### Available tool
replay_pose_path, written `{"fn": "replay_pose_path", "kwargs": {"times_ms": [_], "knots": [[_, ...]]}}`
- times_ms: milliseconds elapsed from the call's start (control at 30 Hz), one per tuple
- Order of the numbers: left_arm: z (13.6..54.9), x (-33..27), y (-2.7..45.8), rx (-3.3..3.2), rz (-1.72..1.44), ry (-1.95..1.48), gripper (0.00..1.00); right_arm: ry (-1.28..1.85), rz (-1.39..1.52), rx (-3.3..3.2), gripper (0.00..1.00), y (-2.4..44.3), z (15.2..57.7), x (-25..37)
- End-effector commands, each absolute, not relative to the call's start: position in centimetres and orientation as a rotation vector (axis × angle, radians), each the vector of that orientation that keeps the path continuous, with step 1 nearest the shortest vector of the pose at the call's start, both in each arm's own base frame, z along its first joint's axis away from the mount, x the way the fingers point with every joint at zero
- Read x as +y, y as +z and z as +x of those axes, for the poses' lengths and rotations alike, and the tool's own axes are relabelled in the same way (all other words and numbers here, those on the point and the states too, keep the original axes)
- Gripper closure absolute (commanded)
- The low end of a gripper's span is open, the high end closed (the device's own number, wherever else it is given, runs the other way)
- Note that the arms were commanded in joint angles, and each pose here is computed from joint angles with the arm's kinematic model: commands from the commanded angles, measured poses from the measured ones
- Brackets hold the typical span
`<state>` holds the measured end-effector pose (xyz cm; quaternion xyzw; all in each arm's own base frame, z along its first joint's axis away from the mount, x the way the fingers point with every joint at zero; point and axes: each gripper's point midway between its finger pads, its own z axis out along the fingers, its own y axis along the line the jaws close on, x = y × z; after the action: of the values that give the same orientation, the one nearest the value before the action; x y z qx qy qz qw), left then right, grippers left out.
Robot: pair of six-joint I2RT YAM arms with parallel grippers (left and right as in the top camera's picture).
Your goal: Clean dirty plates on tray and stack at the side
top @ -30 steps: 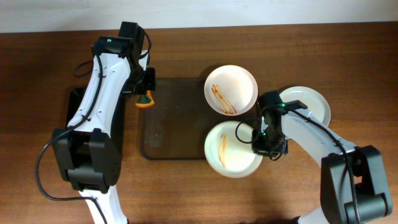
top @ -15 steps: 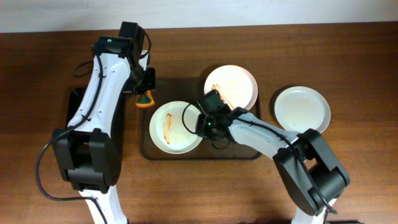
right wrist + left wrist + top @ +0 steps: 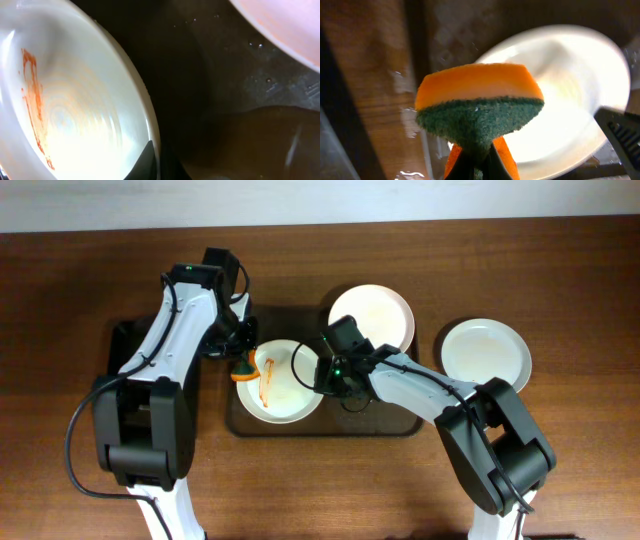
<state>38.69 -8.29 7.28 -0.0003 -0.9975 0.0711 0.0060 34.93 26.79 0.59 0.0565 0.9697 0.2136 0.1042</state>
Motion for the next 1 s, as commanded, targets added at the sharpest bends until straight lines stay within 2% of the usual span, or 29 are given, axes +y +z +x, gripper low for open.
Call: {"fn": "replay_pose_path", "kwargs": {"times_ms": [0, 233, 367, 467, 533, 633, 800, 967], "knots": [[38.0, -9.3, 6.4, -3.091, -0.068, 0.309, 1.0, 0.601, 0.166, 2.889, 0.96, -0.9, 34.5, 26.7], [36.2, -10.1, 0.7, -3.099, -0.198, 0.244, 1.0, 0.602, 0.165, 2.889, 0.96, -0.9, 34.5, 26.7], [33.5, -11.9, -1.7, -3.052, -0.283, 0.245, 1.0, 0.601, 0.165, 2.89, 0.96, -0.9, 34.5, 26.7], [29.9, -16.6, -0.8, -2.877, -0.571, 0.568, 1.0, 0.601, 0.165, 2.889, 0.96, -0.9, 34.5, 26.7], [29.3, -17.6, -0.4, -2.839, -0.618, 0.645, 1.0, 0.602, 0.165, 2.889, 0.96, -0.9, 34.5, 26.7], [31.1, -16.9, -0.7, -2.917, -0.563, 0.622, 1.0, 0.6, 0.165, 2.893, 0.96, -0.9, 34.4, 26.7], [38.8, -6.8, -1.8, -3.269, 0.133, -0.019, 1.0, 0.599, 0.165, 2.893, 0.96, -0.9, 34.4, 26.7], [43.6, -5.2, -0.6, -3.47, 0.211, -0.136, 1.0, 0.599, 0.165, 2.893, 0.96, -0.9, 34.4, 26.7]]}}
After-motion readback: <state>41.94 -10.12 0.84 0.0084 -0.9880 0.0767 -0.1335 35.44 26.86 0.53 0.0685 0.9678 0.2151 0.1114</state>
